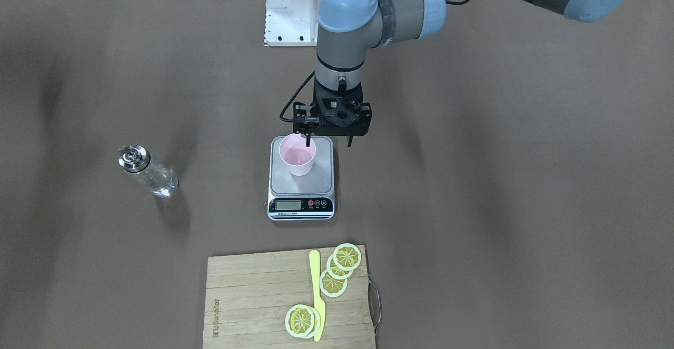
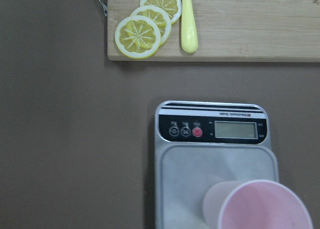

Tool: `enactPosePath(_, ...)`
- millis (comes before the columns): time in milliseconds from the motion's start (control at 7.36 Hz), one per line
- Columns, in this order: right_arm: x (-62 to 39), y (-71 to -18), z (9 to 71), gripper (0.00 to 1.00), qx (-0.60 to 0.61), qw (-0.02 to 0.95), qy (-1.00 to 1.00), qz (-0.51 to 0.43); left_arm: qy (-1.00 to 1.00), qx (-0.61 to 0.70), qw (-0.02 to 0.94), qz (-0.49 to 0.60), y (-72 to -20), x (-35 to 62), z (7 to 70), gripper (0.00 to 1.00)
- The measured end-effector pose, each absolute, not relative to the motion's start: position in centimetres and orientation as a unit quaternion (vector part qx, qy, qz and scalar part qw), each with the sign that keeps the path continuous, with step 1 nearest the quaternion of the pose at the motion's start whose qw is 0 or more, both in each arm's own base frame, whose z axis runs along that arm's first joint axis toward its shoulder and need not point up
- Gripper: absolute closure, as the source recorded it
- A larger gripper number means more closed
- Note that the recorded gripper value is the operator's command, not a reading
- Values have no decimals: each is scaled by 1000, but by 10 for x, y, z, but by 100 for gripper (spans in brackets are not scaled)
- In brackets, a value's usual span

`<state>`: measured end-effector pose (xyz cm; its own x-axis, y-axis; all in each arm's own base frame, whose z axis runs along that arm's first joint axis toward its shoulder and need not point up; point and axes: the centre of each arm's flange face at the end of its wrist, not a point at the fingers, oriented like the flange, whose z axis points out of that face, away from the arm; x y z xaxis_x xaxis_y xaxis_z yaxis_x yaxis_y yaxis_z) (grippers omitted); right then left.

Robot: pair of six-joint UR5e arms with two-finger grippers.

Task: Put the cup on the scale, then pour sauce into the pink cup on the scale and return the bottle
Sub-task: 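Open the left gripper and withdraw it from the cup, then reach the right gripper to the glass sauce dispenser while the left arm retracts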

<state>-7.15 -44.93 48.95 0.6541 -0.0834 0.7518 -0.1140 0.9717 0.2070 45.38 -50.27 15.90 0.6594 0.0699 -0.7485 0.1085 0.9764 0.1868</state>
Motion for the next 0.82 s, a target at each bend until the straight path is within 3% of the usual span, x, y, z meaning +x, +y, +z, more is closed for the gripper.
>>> enactPosePath(544, -168, -420, 436, 0, 138, 894, -422, 53, 335, 152, 924, 108, -535, 224, 328, 2)
enactPosePath(816, -224, -394, 414, 0, 160, 895, -407, 88, 299, 131, 939, 110, -551, 104, 427, 2)
